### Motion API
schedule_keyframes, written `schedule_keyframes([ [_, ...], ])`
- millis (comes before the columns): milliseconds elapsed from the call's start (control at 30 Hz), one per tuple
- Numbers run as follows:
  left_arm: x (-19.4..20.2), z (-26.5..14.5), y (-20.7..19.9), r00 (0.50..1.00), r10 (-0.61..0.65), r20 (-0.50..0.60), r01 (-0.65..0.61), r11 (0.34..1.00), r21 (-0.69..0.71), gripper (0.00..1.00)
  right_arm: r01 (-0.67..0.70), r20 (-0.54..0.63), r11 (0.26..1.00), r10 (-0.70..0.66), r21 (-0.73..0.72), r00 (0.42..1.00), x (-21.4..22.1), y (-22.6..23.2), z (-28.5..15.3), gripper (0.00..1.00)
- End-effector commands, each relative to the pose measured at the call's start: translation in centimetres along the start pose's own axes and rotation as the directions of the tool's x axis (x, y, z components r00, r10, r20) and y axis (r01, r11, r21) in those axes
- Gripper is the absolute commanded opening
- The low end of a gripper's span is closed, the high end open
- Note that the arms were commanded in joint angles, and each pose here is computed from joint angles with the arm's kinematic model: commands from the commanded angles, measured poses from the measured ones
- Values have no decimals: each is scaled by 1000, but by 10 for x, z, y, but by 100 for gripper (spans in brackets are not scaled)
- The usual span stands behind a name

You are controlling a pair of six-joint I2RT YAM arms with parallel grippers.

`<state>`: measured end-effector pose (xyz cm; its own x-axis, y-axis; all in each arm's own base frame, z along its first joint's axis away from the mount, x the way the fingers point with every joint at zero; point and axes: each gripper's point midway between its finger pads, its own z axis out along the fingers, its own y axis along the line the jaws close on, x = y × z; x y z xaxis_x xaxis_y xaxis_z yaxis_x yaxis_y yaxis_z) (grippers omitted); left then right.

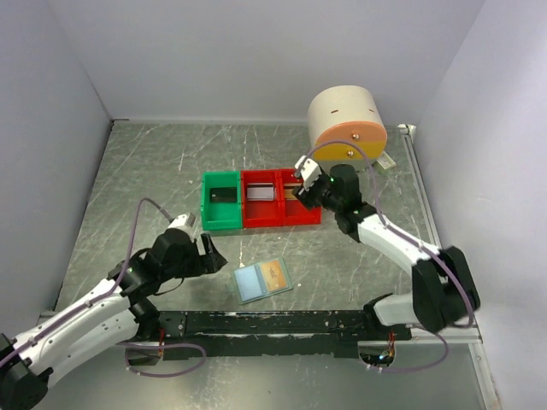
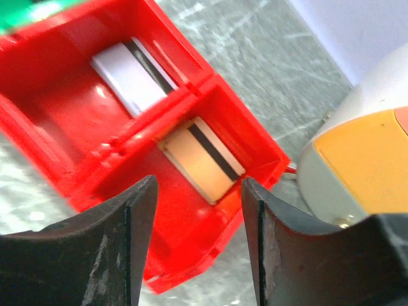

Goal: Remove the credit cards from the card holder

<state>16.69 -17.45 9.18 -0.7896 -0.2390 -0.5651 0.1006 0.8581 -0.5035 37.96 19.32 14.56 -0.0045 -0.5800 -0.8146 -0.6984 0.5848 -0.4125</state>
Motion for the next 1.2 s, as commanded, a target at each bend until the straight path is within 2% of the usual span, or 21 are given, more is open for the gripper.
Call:
schedule_keyframes([
  [0, 10, -7, 0, 996, -90, 18, 89, 995, 45, 91, -237, 192, 968, 250, -85, 949, -43, 24, -30, 58],
  [67, 8, -11, 0, 995, -89, 37, 88, 996, 34, 91, -330, 203, 937, 347, -111, 916, -49, 30, -40, 60],
  [167, 14, -13, 1, 998, -66, 7, 66, 998, -9, 90, -466, 180, 878, 479, -115, 859, -51, 34, -52, 62],
  [300, 23, -7, 3, 998, -3, -57, 0, 998, -67, 88, -636, 145, 754, 656, -163, 741, -59, 45, -71, 64],
  [333, 22, -5, 2, 998, 11, -63, -15, 997, -73, 88, -704, 113, 692, 721, -163, 683, -60, 48, -74, 68],
  [400, 12, -6, -6, 998, 34, -51, -37, 997, -71, 88, -866, 13, 490, 871, -99, 491, -51, 55, -78, 77],
  [433, 8, -6, -9, 998, 39, -40, -42, 997, -65, 88, -872, -24, 479, 875, -99, 484, -48, 60, -79, 77],
  [467, 0, -9, -17, 999, 38, -17, -39, 998, -44, 88, -867, -67, 485, 867, -113, 493, -45, 68, -78, 75],
  [500, -5, -9, -24, 999, 35, 2, -34, 999, -22, 88, -881, -113, 465, 874, -86, 472, -34, 74, -77, 71],
  [633, -22, -12, -56, 999, -3, 53, -3, 994, 107, 88, -927, -252, 373, 901, 39, 352, 9, 98, -67, 54],
  [733, -19, -9, -66, 999, -32, 20, 29, 990, 140, 87, -908, -281, 390, 898, 152, 338, 29, 90, -53, 48],
  [867, -6, -1, -62, 999, -31, -35, 35, 993, 115, 86, -838, -281, 458, 880, 296, 382, 45, 60, -26, 25],
  [900, -4, 1, -60, 999, -31, -42, 35, 994, 102, 86, -825, -277, 469, 877, 315, 392, 48, 54, -18, 23],
  [1067, -2, 4, -57, 998, -24, -53, 28, 996, 80, 86, -754, -288, 515, 856, 408, 429, 59, 28, 15, 23],
  [1167, -4, 5, -57, 999, -24, -42, 27, 996, 81, 86, -717, -336, 535, 843, 447, 419, 74, 29, 27, 23],
])
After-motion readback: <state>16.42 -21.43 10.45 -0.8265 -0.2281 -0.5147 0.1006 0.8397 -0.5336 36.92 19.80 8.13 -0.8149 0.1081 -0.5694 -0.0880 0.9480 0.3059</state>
